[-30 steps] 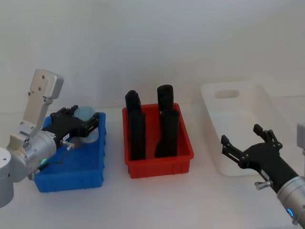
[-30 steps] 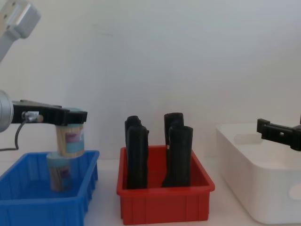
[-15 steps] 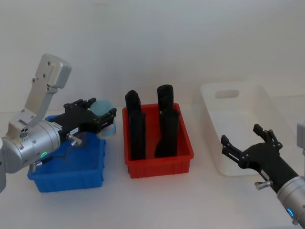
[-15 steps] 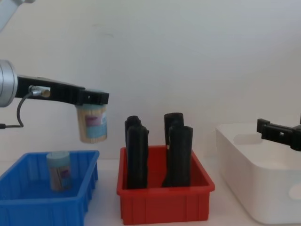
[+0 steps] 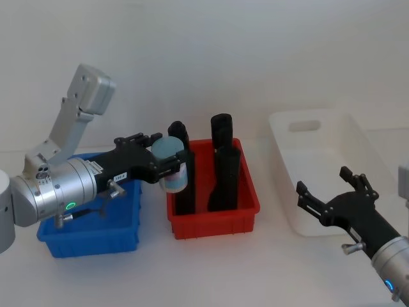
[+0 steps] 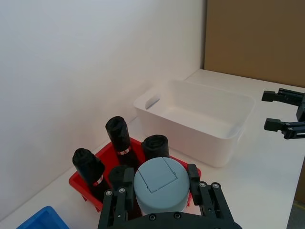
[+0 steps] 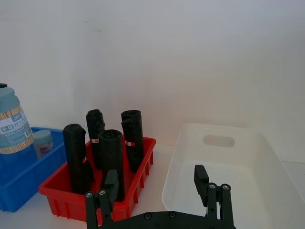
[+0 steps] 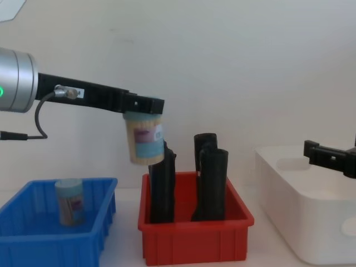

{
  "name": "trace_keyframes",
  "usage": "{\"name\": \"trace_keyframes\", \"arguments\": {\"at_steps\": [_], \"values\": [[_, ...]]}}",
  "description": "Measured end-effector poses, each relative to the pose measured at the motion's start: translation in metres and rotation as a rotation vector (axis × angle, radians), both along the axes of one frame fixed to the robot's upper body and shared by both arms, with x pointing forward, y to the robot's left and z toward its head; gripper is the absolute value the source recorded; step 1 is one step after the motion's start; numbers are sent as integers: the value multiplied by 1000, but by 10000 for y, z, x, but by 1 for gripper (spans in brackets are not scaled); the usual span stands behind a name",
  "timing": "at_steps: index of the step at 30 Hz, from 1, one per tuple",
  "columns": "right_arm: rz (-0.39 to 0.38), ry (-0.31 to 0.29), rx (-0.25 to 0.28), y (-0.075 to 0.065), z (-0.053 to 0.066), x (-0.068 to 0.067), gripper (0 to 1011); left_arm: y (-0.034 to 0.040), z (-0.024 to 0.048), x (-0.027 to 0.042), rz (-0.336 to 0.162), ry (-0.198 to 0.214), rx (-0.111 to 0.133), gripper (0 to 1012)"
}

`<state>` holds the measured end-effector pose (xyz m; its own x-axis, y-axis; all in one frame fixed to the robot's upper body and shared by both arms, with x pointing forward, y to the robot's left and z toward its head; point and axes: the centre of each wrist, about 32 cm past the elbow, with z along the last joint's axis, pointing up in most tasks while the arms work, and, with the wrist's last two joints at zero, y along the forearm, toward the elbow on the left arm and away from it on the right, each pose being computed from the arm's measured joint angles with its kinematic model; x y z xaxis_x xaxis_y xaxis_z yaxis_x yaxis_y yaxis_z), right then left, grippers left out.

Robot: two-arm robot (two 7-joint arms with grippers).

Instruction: Pick the cotton swabs from the blue box and place them into the white box.

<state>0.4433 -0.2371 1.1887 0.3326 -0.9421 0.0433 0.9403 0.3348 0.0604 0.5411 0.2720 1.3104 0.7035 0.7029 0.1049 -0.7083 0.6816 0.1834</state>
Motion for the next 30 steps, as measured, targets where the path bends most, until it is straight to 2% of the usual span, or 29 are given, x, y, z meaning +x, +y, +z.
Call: {"name": "trace_keyframes", "arguments": {"at_steps": [6, 18, 26, 30], "values": [[0, 0, 0, 0, 0, 0, 1001, -46, 24, 5, -51, 7, -6, 669], [4, 0, 0, 0, 1, 1, 1002, -84, 44, 7, -93, 12, -12, 669], [46, -7, -15, 5, 21, 21, 1001, -92, 49, 8, -103, 14, -13, 669], [93, -11, -30, 18, 41, 46, 1002, -96, 51, 8, -108, 15, -14, 669]]}}
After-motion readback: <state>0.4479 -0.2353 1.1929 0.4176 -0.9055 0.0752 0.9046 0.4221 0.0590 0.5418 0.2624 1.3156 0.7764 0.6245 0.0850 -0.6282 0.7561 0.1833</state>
